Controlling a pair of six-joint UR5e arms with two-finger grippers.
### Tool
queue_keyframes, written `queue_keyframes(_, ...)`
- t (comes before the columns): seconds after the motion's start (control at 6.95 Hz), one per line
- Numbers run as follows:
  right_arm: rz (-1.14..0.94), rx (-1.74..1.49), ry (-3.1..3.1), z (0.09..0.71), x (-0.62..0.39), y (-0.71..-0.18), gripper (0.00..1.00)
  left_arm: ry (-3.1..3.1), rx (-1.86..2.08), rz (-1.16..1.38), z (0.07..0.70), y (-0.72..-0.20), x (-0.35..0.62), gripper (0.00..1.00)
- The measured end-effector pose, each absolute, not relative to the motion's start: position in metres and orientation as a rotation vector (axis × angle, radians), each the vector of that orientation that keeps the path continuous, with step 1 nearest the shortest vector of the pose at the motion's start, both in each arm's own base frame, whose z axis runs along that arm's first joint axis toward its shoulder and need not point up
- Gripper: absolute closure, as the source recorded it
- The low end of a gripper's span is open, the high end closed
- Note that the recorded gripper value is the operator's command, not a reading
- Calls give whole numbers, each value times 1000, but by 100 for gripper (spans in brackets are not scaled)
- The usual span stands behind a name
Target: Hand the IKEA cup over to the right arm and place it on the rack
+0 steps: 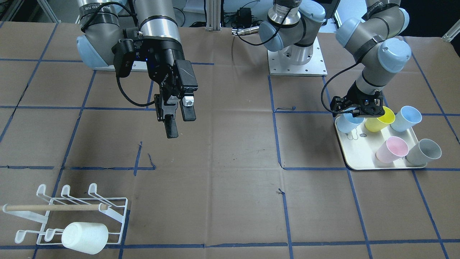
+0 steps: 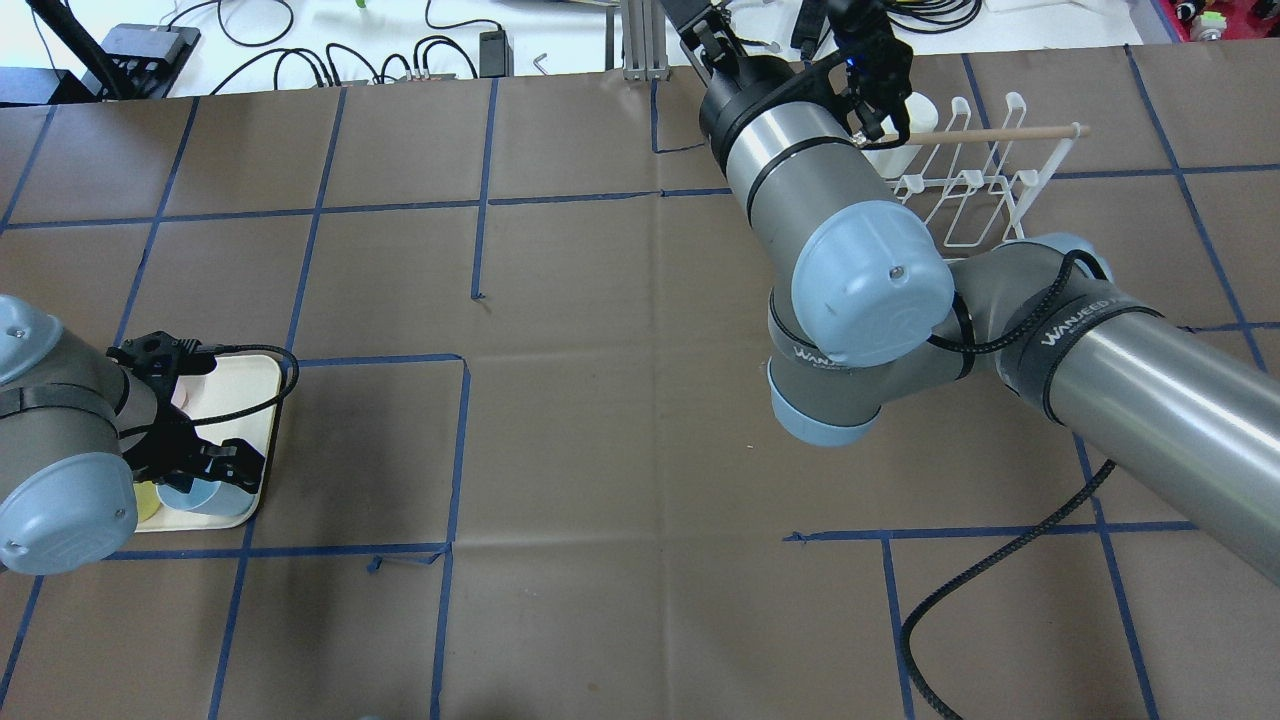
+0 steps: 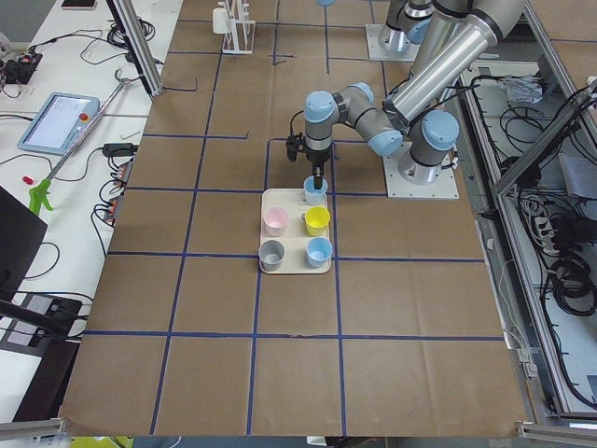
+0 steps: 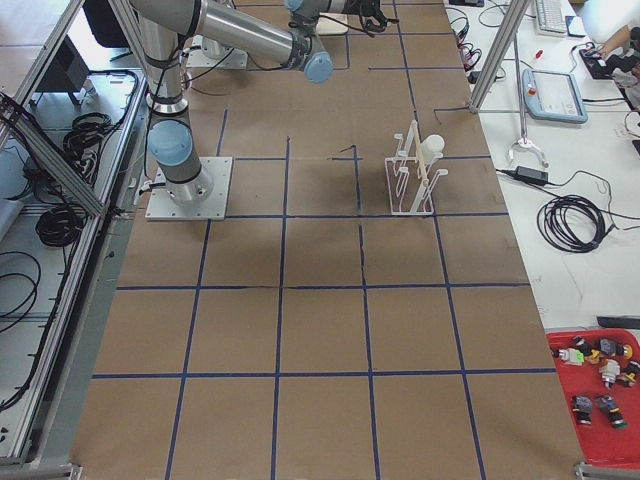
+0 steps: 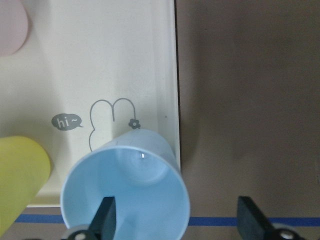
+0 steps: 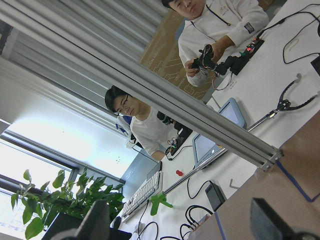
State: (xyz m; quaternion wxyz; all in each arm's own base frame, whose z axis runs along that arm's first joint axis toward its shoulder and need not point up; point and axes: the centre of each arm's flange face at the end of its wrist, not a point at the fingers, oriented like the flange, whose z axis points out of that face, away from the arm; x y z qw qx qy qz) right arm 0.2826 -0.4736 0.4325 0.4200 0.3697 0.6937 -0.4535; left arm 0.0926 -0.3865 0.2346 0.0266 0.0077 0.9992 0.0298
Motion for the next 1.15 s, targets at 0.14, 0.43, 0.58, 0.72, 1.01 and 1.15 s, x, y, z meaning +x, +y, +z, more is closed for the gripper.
queue_keyframes(0.14,-1052,1025,1655,430,283,-473,0,3086,21,93,235,-386,93,100)
queue_keyframes(0.43,-976,1117,1583,426,282,-475,0,3084,19,80,240,-387,94,100)
queue_keyframes(0.58,-969,1129,1589,422,283,-477,0,3081,19,66,245,-389,95,100)
queue_keyframes(0.72,-965,1136,1597,417,283,-480,0,3080,19,62,258,-393,97,100)
queue_keyframes(1.01,-966,1138,1597,415,283,-484,0,3110,33,85,314,-406,100,100)
queue_keyframes(1.15,-973,1133,1585,420,283,-486,0,3161,52,84,352,-417,95,100)
